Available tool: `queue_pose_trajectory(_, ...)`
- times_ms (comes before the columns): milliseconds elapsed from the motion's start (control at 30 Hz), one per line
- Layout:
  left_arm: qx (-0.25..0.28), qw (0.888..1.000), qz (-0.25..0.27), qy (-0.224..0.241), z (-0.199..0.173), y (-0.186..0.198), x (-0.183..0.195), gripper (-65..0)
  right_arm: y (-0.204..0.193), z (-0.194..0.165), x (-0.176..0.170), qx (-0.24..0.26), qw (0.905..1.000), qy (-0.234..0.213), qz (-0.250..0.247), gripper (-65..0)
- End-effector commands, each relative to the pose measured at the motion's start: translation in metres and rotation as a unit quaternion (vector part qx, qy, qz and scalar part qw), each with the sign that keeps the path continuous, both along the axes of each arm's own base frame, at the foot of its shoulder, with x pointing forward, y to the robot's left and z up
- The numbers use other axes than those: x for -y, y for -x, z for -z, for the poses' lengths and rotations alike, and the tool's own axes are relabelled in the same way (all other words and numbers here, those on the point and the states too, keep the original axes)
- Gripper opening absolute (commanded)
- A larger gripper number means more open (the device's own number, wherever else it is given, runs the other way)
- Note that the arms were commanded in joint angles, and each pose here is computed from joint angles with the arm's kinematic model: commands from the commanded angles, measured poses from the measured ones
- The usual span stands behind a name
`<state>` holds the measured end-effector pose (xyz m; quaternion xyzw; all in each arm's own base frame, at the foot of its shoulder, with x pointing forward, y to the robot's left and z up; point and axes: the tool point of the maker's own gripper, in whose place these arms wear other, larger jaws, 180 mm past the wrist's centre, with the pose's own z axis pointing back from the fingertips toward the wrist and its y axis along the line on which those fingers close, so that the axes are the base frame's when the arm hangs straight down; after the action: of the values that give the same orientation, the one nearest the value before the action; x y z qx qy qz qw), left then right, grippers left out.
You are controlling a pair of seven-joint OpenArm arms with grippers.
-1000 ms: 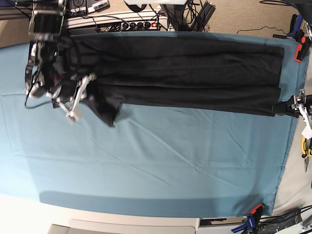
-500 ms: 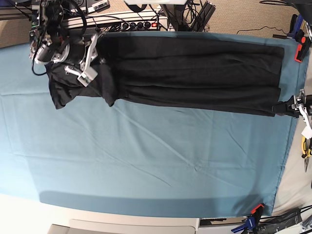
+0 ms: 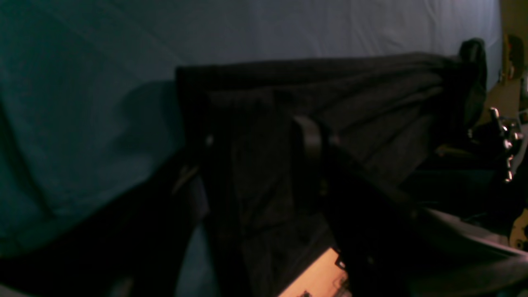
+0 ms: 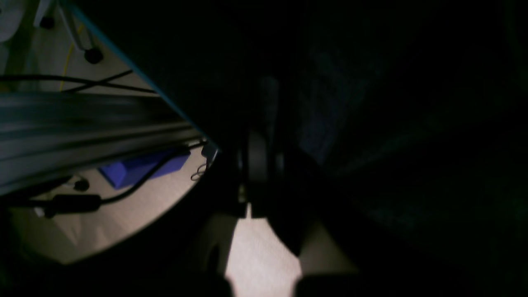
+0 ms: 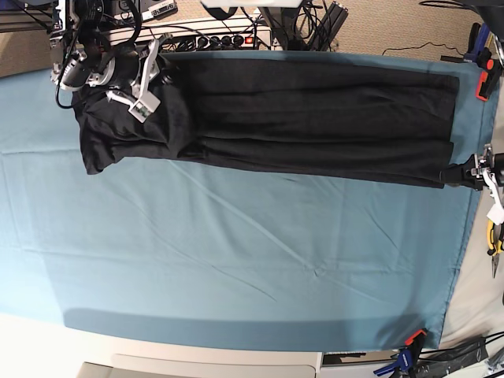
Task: Fold the T-shirt properly
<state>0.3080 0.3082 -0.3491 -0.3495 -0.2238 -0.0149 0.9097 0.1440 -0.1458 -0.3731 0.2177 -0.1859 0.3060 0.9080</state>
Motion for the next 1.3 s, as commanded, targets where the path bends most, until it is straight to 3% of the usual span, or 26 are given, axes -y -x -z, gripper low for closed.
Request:
queue_pose_trajectory(0, 0.029, 1.000, -0.005, -0.006, -0.019, -0.010, -0.010, -39.4, -0.003, -0.007, -0.001, 0.012, 0.9999, -0.006, -0.003, -65.0)
queue_pose_trajectory(267, 0.029, 1.000, -0.005, -0.006, -0.019, -0.010, -0.010, -39.4, 0.001, -0.004, 0.002, 0.003, 1.0000, 0.003, -0.006, -65.0)
queue_pose_trajectory(300, 0.029, 1.000, -0.005, -0.006, -0.019, -0.010, -0.010, -39.4, 0.001, -0.004, 0.002, 0.002, 1.0000, 0.003, -0.007, -62.1)
queue_pose_trajectory(400, 0.028, 1.000, -0.005, -0.006, -0.019, -0.010, -0.010, -39.4, 0.000, -0.005, 0.002, 0.004, 1.0000, 0.002, -0.005, -41.8)
queue_pose_trajectory(433, 0.028, 1.000, -0.005, -0.006, -0.019, -0.010, -0.010, -39.4, 0.000, -0.005, 0.002, 0.005, 1.0000, 0.001, -0.005, -39.5)
queue_pose_trajectory(633, 0.024, 1.000, -0.005, -0.012, -0.019, -0.007, -0.015, -34.5, -0.011, -0.024, -0.010, 0.050, 0.9986, -0.013, -0.014, -39.4)
queue_pose_trajectory(800, 0.021, 0.999, -0.019, -0.035, -0.028, -0.003, -0.036, -34.5, -0.032, -0.048, -0.012, 0.138, 0.9899, 0.026, -0.020, -39.4)
queue_pose_trajectory(1000, -0.015, 0.997, -0.034, -0.063, -0.023, 0.021, -0.061, -34.5, -0.059, -0.075, -0.004, 0.213, 0.9759, 0.020, 0.045, -39.4)
queue_pose_trajectory(1267, -0.081, 0.995, -0.039, -0.039, 0.020, 0.060, -0.047, -34.5, -0.083, -0.097, 0.023, 0.264, 0.9564, 0.020, 0.124, -39.4)
